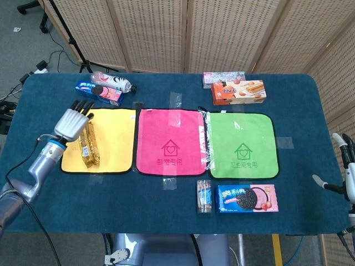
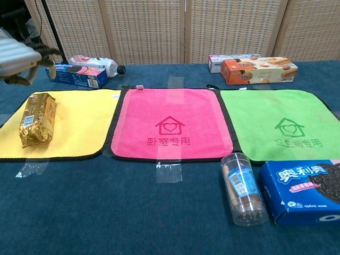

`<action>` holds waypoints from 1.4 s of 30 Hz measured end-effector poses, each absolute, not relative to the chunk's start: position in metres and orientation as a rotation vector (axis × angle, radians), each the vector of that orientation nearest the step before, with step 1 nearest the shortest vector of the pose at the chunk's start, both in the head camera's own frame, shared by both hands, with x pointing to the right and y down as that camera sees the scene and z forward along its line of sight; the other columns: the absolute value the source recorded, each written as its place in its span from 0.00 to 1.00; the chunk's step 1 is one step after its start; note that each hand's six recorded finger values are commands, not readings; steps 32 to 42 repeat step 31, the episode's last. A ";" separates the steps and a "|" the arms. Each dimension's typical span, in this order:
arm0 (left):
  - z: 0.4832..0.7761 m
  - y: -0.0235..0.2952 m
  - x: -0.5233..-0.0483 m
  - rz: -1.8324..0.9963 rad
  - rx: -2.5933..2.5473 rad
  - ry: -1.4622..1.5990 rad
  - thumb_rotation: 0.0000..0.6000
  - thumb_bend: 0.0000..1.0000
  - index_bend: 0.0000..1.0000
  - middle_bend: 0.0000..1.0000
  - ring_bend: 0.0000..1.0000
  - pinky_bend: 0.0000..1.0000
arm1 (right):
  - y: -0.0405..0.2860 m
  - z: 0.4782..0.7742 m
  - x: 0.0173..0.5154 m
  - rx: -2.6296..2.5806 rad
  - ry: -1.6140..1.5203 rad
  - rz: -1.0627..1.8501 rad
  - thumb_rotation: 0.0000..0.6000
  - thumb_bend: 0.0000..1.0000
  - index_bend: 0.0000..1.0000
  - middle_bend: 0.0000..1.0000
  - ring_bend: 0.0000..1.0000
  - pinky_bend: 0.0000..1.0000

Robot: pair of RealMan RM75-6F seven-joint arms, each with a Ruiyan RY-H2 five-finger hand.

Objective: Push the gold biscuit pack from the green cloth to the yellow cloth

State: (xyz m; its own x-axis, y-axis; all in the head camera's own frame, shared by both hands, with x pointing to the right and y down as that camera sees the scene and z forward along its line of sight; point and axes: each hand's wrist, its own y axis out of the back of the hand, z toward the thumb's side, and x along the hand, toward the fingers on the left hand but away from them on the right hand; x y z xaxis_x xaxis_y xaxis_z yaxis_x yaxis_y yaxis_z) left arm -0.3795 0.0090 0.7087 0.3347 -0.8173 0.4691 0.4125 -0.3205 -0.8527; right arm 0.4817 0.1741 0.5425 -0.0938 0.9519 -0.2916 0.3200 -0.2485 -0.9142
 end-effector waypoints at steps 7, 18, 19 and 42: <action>0.640 -0.008 -0.399 -1.114 -1.447 0.823 1.00 0.11 0.31 0.04 0.00 0.01 | 0.176 0.541 0.475 -1.602 -1.386 1.340 1.00 0.00 0.00 0.00 0.00 0.00; 0.567 0.075 -0.480 -1.008 -1.548 1.356 1.00 0.00 0.00 0.00 0.00 0.00 | 0.184 0.533 0.461 -1.591 -1.311 1.296 1.00 0.00 0.00 0.00 0.00 0.00; 0.565 0.085 -0.487 -1.042 -1.558 1.373 1.00 0.00 0.00 0.00 0.00 0.00 | 0.185 0.533 0.460 -1.583 -1.302 1.297 1.00 0.00 0.00 0.00 0.00 0.00; 0.555 0.208 -0.543 -1.539 -1.617 1.521 1.00 0.00 0.00 0.00 0.00 0.00 | 0.193 0.521 0.453 -1.477 -1.255 1.275 1.00 0.00 0.00 0.00 0.00 0.00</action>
